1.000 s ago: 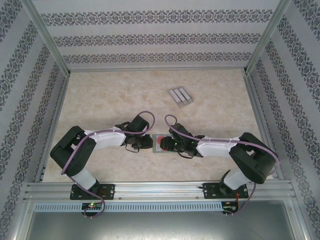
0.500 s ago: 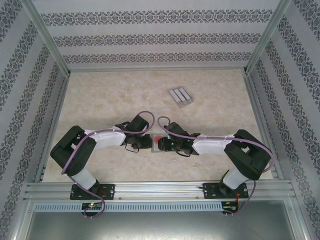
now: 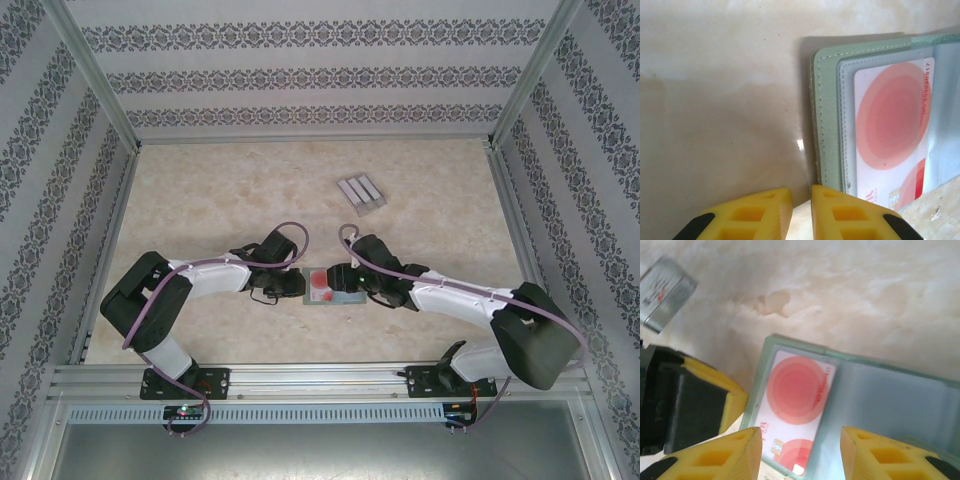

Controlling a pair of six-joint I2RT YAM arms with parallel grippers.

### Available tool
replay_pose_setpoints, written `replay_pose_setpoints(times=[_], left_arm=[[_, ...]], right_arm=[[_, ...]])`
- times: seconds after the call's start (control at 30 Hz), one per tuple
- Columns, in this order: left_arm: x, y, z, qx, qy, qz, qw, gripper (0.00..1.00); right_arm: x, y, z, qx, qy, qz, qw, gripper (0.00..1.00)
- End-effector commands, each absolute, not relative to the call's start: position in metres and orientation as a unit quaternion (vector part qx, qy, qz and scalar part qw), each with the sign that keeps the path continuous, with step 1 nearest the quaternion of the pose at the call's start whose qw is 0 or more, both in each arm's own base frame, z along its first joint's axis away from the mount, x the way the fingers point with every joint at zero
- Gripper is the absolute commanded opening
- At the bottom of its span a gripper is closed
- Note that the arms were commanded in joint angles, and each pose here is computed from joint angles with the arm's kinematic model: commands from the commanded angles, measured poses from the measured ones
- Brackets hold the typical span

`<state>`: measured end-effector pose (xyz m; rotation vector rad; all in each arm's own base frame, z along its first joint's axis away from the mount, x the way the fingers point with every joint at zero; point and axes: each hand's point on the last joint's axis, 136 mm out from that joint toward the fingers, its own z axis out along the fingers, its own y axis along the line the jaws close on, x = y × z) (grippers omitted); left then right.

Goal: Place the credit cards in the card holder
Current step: Insert the credit card into the card slot.

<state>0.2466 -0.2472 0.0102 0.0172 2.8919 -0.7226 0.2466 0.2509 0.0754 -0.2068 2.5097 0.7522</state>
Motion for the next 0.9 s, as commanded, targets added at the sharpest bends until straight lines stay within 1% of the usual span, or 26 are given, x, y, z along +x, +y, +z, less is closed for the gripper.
replay_pose_setpoints(times=[0.0, 0.07, 0.17, 0.27, 0.43, 0.53, 0.67, 0.87], left_arm=[[0.233, -0.238, -0.023, 0.000, 0.975, -0.214, 0.057, 0.23], [0.232, -0.237, -0.024, -0.004, 0.974, -0.218, 0.058, 0.23], [0.231, -0.239, -0.026, -0.003, 0.974, -0.219, 0.052, 0.24], [0.232, -0.236, -0.023, -0.003, 0.975, -0.215, 0.058, 0.24], [0.232, -0.238, -0.024, -0.004, 0.973, -0.222, 0.056, 0.24], [0.232, -0.238, -0.024, -0.006, 0.973, -0.223, 0.056, 0.24], [0.232, -0.240, -0.026, -0.005, 0.973, -0.225, 0.051, 0.24], [0.230, -0.240, -0.028, -0.005, 0.972, -0.228, 0.048, 0.24]], right_arm=[[0.234, 0.233, 0.057, -0.049, 0.939, 0.253, 0.230, 0.47], [0.226, 0.232, 0.048, -0.033, 0.942, 0.259, 0.211, 0.49], [0.219, 0.224, 0.039, -0.027, 0.948, 0.243, 0.205, 0.53], [0.215, 0.214, 0.031, -0.015, 0.952, 0.228, 0.205, 0.54], [0.211, 0.214, 0.024, -0.011, 0.953, 0.228, 0.199, 0.54], [0.212, 0.222, 0.023, -0.014, 0.952, 0.239, 0.191, 0.53], [0.216, 0.235, 0.031, -0.034, 0.948, 0.245, 0.200, 0.49], [0.225, 0.251, 0.040, -0.036, 0.940, 0.269, 0.206, 0.46]])
